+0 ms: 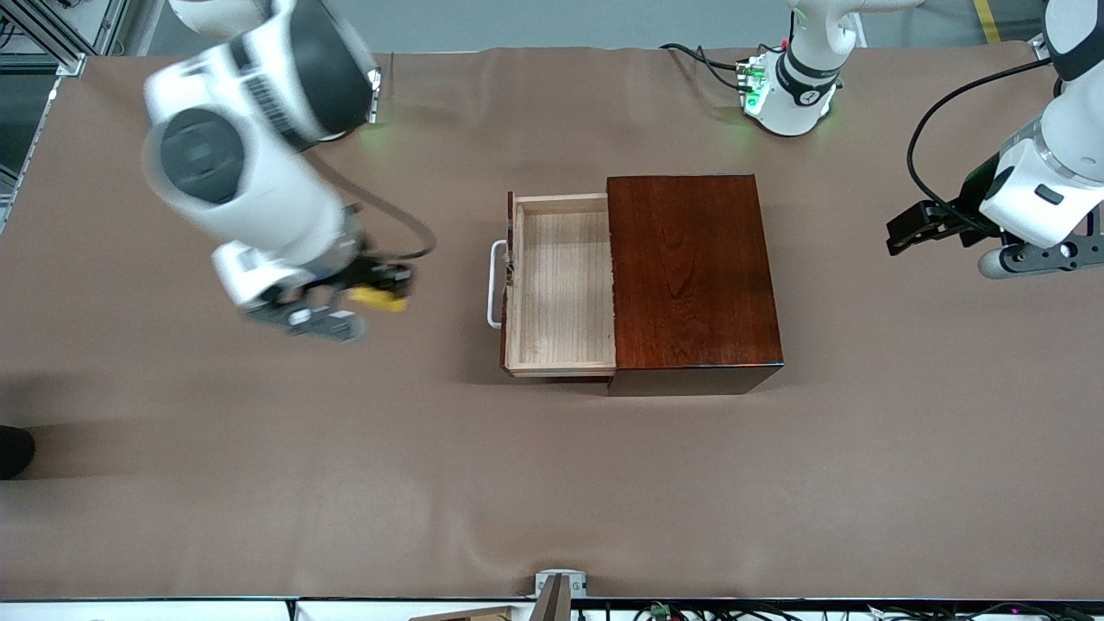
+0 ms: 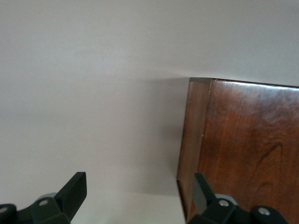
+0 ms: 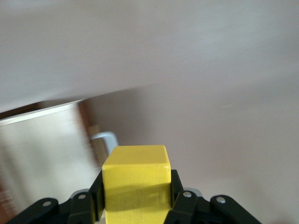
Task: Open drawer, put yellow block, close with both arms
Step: 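Carry the yellow cube with the right gripper over the open drawer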
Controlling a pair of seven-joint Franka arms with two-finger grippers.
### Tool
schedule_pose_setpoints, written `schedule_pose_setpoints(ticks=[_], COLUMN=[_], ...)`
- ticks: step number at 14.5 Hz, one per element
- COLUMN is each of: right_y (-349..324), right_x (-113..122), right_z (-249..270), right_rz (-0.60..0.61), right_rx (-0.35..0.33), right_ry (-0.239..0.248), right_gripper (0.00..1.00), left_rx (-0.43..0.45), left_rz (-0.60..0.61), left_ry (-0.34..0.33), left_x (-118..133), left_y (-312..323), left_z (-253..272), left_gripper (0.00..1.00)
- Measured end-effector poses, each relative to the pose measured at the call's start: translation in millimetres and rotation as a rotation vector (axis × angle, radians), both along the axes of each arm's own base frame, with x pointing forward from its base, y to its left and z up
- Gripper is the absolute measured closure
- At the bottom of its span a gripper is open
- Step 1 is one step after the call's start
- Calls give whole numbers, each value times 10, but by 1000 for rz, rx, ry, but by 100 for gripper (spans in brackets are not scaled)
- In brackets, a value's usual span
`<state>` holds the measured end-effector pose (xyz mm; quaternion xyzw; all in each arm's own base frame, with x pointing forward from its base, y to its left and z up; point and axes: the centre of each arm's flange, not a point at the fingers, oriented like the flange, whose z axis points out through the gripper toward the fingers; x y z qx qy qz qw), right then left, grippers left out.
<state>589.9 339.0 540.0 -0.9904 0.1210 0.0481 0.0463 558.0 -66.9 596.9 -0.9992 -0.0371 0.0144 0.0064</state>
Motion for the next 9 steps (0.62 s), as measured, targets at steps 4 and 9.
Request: schedule_pose_setpoints(ticks=[4,9], right_y=[647,1114], right_x=[-30,18], right_z=[-448,-1279], right_rz=[5,22], right_rx=[77,107], right_ry=[-57,-60], right_gripper=[44,44], left_rx=[9,10], left_rz=[-69,-79], left_ry=[-21,-19], left_x=[-66,-71], left_y=[67,81], left_z=[139,136], left_gripper=[0,0])
